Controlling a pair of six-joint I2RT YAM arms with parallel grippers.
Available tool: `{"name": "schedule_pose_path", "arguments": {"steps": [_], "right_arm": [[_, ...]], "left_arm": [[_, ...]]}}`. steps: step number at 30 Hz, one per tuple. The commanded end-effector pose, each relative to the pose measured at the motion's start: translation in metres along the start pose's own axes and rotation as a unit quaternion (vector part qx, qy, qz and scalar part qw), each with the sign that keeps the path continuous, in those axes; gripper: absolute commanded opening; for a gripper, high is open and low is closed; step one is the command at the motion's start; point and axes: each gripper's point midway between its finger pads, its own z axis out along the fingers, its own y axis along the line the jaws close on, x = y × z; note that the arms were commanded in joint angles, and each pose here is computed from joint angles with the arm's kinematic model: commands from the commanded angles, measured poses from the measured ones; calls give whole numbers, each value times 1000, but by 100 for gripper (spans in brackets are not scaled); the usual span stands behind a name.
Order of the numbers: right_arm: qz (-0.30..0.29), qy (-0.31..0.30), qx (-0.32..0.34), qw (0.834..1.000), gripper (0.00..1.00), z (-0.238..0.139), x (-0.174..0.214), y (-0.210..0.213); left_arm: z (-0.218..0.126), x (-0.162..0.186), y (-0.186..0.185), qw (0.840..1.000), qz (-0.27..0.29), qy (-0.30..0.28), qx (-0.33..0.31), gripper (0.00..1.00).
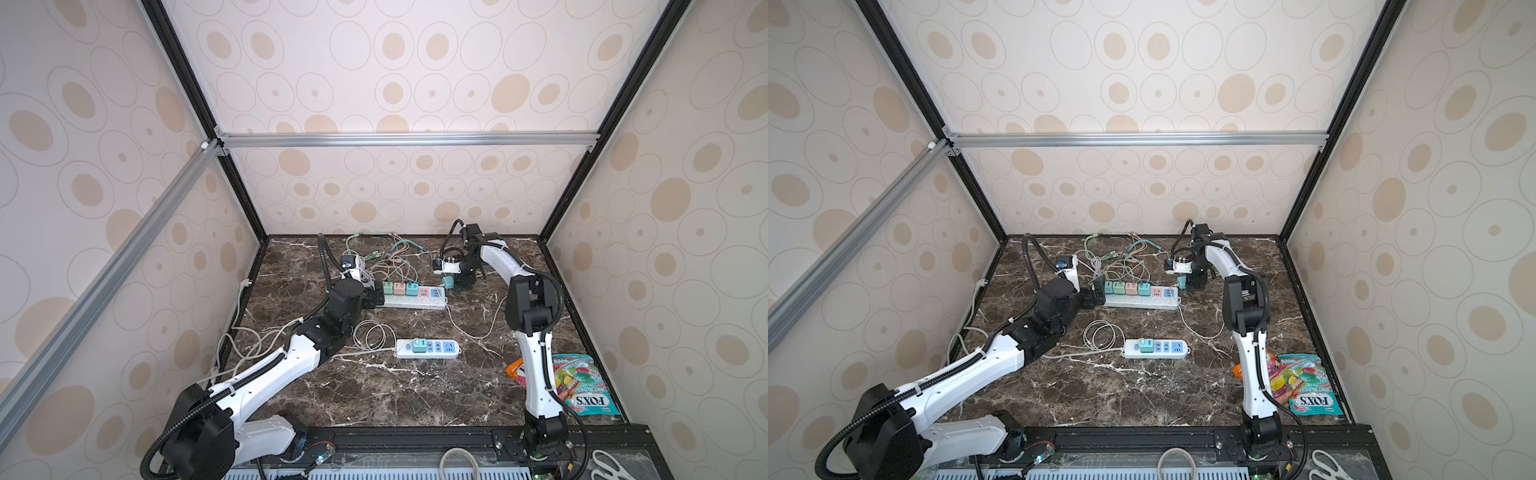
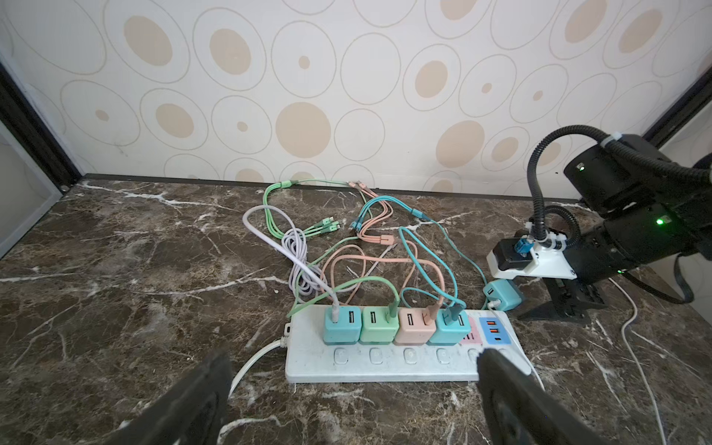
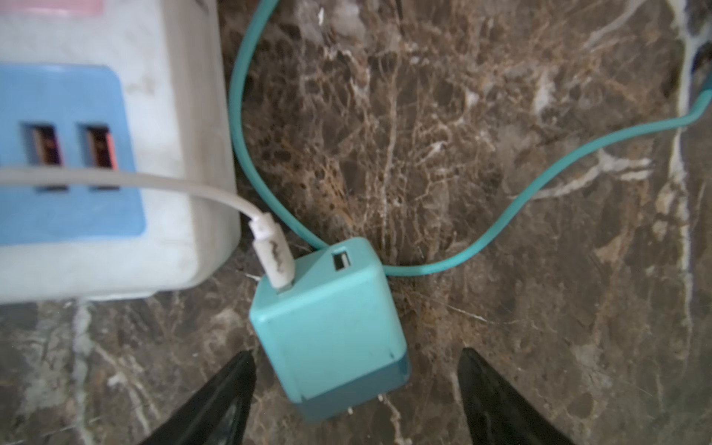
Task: Insert the plug
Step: 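Grasp the loose teal charger with white cable using the right gripper and lift it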
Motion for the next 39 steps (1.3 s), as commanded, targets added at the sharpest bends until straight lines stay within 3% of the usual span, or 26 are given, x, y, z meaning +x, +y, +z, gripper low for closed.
{"name": "schedule_pose_path", "arguments": {"steps": [1,5,18,27,30,39], "right_arm": [[-44,-21,-41,998,80,8,-9,17],[-43,-27,-54,997,76,13,-11,22],[-36,-11,-58,998,50,0,3,32],[10,-19,-60,998,53,2,-1,38],[13,-22,-59,998,50,3,-1,40],[43,-72,21,996,32,-30,-20,24]], "left_arm": [[-5,-25,6,999,-24,-25,-21,98],[-5,-26,4,999,-15,-20,-21,99],[-7,-22,0,1000,-7,-13,-4,98],[-6,-14,0,1000,-20,-4,2,98],[-6,-13,0,1000,-20,-3,1,98],[1,-1,-25,998,6,22,63,98]]}}
